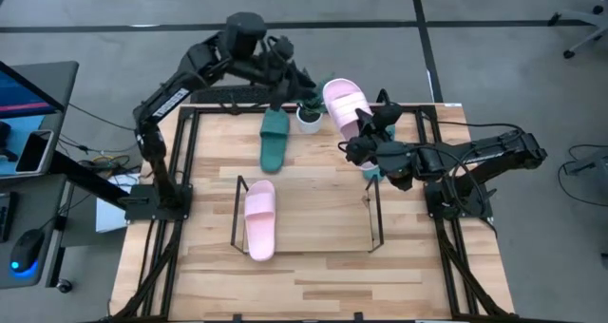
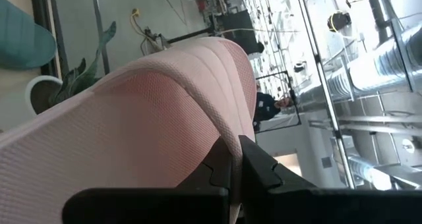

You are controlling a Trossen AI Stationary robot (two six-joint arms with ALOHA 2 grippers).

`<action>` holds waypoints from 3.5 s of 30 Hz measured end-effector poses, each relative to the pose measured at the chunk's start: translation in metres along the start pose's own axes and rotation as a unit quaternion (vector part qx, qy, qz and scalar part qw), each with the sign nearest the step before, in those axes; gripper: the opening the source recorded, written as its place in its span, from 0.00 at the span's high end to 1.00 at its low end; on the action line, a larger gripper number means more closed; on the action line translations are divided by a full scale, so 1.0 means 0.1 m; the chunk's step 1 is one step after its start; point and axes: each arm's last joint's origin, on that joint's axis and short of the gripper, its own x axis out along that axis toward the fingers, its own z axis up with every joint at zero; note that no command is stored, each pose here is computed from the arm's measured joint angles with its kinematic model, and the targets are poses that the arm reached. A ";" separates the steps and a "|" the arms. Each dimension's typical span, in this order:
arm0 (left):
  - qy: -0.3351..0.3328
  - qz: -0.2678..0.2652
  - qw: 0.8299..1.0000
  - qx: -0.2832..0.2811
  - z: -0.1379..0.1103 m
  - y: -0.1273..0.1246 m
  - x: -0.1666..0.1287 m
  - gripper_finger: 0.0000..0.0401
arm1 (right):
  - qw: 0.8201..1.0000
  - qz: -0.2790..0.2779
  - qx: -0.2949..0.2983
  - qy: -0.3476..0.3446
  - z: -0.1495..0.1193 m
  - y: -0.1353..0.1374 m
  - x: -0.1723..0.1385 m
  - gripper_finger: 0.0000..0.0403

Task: Pick and place slides into the shelf
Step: Put the pink slide on the shelf

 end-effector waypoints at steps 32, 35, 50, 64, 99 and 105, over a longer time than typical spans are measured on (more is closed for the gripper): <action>0.020 0.000 0.998 -0.064 -0.09 0.36 0.26 0.56 | 0.999 -0.007 -0.019 -0.044 0.17 0.00 -0.09 1.00; 0.021 -0.003 0.998 -0.063 -0.09 0.33 0.28 0.56 | 0.999 -0.009 -0.018 -0.046 0.17 -0.01 -0.10 1.00; 0.041 0.011 0.997 -0.070 -0.14 0.31 0.30 0.56 | 0.998 -0.008 -0.014 -0.060 0.20 -0.01 -0.18 1.00; 0.050 0.020 0.996 -0.069 -0.16 0.31 0.31 0.56 | 0.998 -0.008 -0.019 -0.062 0.20 -0.01 -0.20 1.00; 0.054 0.030 0.998 0.016 -0.18 0.15 0.42 0.93 | 0.996 0.000 -0.022 -0.084 0.21 -0.01 -0.16 0.80; 0.055 0.030 0.998 0.015 -0.18 0.15 0.42 0.93 | 0.996 -0.001 -0.023 -0.083 0.21 -0.01 -0.16 0.66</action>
